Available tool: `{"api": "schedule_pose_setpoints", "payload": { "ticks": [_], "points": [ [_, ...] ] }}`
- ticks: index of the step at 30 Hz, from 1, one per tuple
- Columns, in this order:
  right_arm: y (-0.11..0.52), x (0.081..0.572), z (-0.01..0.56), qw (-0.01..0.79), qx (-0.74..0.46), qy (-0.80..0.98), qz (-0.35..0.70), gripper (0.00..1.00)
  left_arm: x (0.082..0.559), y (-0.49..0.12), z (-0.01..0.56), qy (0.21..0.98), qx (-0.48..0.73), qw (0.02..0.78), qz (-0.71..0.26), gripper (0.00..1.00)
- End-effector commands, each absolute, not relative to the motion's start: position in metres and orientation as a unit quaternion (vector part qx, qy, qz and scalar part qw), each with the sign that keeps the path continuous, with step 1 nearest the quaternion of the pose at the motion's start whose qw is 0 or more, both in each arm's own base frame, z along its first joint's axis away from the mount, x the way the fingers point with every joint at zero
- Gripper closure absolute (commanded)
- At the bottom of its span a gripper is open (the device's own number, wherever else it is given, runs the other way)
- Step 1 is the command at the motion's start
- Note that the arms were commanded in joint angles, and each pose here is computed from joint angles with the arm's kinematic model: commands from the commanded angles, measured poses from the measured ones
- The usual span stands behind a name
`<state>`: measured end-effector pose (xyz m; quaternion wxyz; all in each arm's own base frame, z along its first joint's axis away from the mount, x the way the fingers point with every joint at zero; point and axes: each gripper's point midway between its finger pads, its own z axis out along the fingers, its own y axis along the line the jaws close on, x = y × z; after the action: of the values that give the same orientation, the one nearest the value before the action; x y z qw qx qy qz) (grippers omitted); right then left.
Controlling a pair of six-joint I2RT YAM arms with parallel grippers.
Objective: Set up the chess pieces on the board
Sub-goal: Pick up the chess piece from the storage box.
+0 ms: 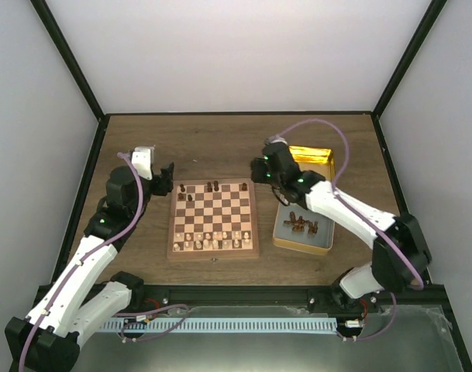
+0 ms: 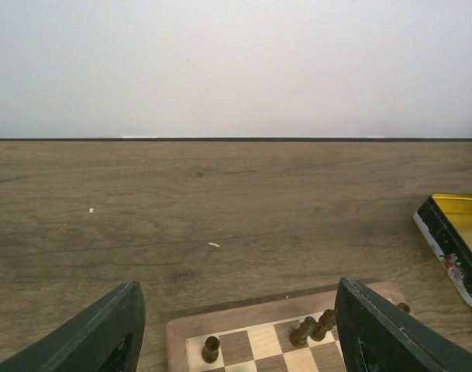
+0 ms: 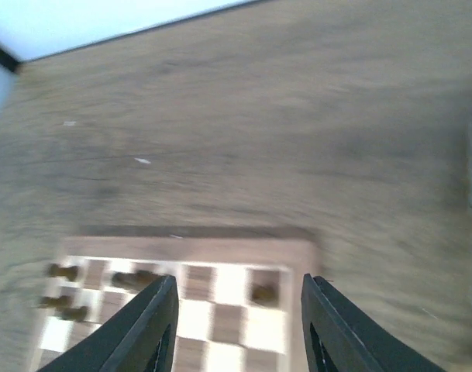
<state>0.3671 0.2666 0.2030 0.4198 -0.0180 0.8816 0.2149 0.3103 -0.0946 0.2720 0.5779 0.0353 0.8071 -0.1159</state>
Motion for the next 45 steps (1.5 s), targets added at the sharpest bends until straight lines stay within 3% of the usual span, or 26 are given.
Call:
{"api": "schedule_pose_setpoints", "payload": {
  "ticks": [1, 8, 13, 22, 26, 32, 40, 45],
  "points": [
    [0.185, 0.336, 0.161, 0.351, 0.101, 0.921, 0.135, 0.54, 0.311, -0.104, 0.285, 0.794, 0.035, 0.588, -0.151, 0.31],
    [0.131, 0.292, 0.109, 0.28, 0.171, 0.938, 0.108, 0.47, 0.315, -0.109, 0.296, 0.785, 0.029, 0.594, -0.171, 0.31],
    [0.129, 0.276, 0.081, 0.236, 0.164, 0.951, 0.111, 0.43, 0.314, -0.112, 0.297, 0.779, 0.034, 0.6, -0.18, 0.3],
    [0.133, 0.271, 0.056, 0.196, 0.151, 0.963, 0.106, 0.44, 0.315, -0.114, 0.291, 0.782, 0.041, 0.594, -0.182, 0.3],
    [0.126, 0.268, 0.049, 0.19, 0.155, 0.966, 0.082, 0.48, 0.315, -0.114, 0.289, 0.783, 0.042, 0.594, -0.181, 0.3],
    [0.126, 0.284, 0.048, 0.212, 0.131, 0.966, 0.072, 0.66, 0.315, -0.118, 0.288, 0.783, 0.048, 0.591, -0.187, 0.31],
    [0.122, 0.283, 0.029, 0.183, 0.108, 0.976, 0.039, 0.68, 0.313, -0.121, 0.287, 0.785, 0.055, 0.586, -0.194, 0.31],
    [0.12, 0.286, 0.028, 0.188, 0.103, 0.976, 0.032, 0.84, 0.313, -0.123, 0.287, 0.785, 0.056, 0.584, -0.2, 0.31]
  ]
}}
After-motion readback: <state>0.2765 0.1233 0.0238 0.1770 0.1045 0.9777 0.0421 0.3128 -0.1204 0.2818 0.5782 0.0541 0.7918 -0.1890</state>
